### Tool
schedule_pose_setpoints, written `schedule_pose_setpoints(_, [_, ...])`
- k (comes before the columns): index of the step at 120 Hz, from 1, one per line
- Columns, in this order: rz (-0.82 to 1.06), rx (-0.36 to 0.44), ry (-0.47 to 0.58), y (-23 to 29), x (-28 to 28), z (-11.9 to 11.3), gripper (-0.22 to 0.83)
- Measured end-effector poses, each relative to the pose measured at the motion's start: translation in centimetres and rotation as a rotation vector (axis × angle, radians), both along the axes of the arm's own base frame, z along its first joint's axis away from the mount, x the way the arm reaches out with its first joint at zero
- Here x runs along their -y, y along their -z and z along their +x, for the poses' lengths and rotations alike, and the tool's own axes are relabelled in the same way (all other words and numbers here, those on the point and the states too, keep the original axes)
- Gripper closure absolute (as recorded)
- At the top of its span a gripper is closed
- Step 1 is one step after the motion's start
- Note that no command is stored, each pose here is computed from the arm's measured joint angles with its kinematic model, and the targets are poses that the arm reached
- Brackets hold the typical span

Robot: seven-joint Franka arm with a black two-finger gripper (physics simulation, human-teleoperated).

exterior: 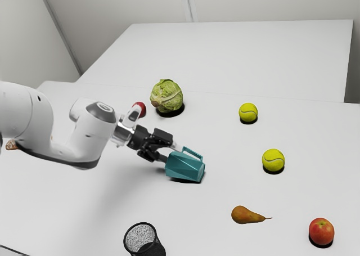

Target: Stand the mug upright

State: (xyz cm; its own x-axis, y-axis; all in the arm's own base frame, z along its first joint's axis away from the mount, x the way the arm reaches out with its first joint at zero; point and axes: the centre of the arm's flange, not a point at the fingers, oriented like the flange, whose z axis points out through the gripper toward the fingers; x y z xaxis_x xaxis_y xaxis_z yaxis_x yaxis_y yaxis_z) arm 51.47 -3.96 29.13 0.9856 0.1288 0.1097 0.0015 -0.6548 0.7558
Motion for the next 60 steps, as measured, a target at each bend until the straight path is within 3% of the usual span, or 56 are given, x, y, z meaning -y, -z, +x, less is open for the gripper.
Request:
schedule_pose_setpoints(37, [-0.086, 0.096, 0.028, 1.7, 0.9, -0.5, 0.05])
schedule_pose_setpoints(60, [-0.112, 0.163, 0.059, 1.8, 1.3, -0.5, 0.31])
